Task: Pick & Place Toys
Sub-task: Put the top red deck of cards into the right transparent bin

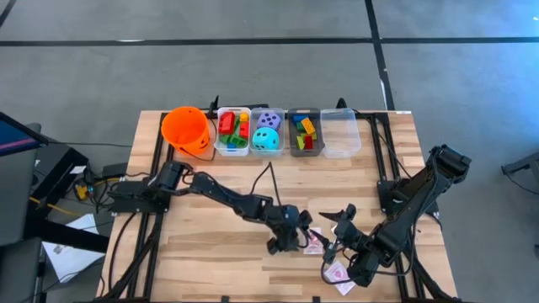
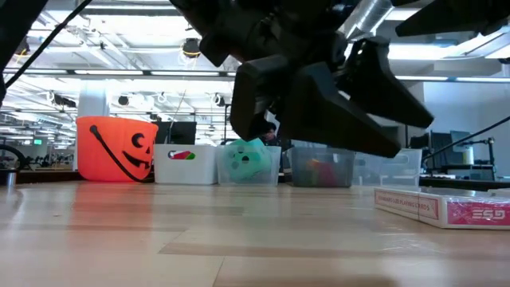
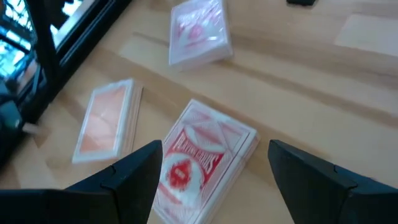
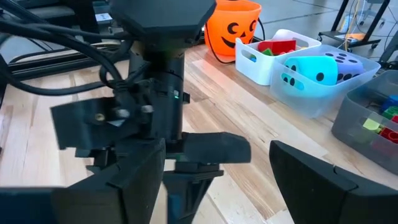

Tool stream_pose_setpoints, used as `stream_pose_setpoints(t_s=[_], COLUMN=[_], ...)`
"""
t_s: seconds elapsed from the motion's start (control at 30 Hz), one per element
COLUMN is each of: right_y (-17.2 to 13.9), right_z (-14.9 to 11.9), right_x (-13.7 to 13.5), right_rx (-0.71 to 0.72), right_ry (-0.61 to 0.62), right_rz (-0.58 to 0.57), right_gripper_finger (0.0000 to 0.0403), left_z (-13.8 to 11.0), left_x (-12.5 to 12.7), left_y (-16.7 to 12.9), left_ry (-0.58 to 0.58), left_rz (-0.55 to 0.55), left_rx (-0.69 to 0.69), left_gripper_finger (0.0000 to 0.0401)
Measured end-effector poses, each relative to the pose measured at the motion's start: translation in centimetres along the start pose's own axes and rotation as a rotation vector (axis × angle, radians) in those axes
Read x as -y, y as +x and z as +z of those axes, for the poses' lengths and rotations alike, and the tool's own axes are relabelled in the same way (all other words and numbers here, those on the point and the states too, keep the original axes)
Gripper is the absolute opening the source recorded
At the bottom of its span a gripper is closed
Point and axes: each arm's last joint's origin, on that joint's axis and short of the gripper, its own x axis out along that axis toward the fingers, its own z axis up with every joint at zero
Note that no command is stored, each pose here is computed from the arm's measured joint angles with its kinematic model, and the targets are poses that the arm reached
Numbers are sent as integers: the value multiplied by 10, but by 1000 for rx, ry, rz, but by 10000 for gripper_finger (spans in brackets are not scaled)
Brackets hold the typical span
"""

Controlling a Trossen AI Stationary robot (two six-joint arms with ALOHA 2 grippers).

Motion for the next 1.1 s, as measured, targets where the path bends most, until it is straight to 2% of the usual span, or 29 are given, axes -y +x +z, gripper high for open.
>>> stream_pose_setpoints(t_s=[0.27, 0.53, 0.7, 0.83, 1.0, 1.1], right_y=[3, 8, 9, 9, 9, 9], right_z=[1, 2, 2, 1, 1, 1], right_x=[1, 3, 3, 4, 4, 4], right_rx=[1, -22, -28, -30, -49, -53], right_ry=[15, 15, 10, 7, 26, 36], right_rz=[-10, -19, -22, -22, -16, -14], right_gripper_finger=[281, 281, 281, 281, 282, 282], left_z=[-12, -29, -40, -56, -69, -73], left_x=[3, 12, 7, 3, -3, -8], left_y=[8, 23, 20, 13, 4, -3], left_ry=[-40, -125, -245, -377, -517, -634], left_rz=[25, -1, 6, 5, 101, 150], left_rx=[-74, -133, -189, -300, -450, -484], left_gripper_finger=[284, 284, 284, 285, 285, 285])
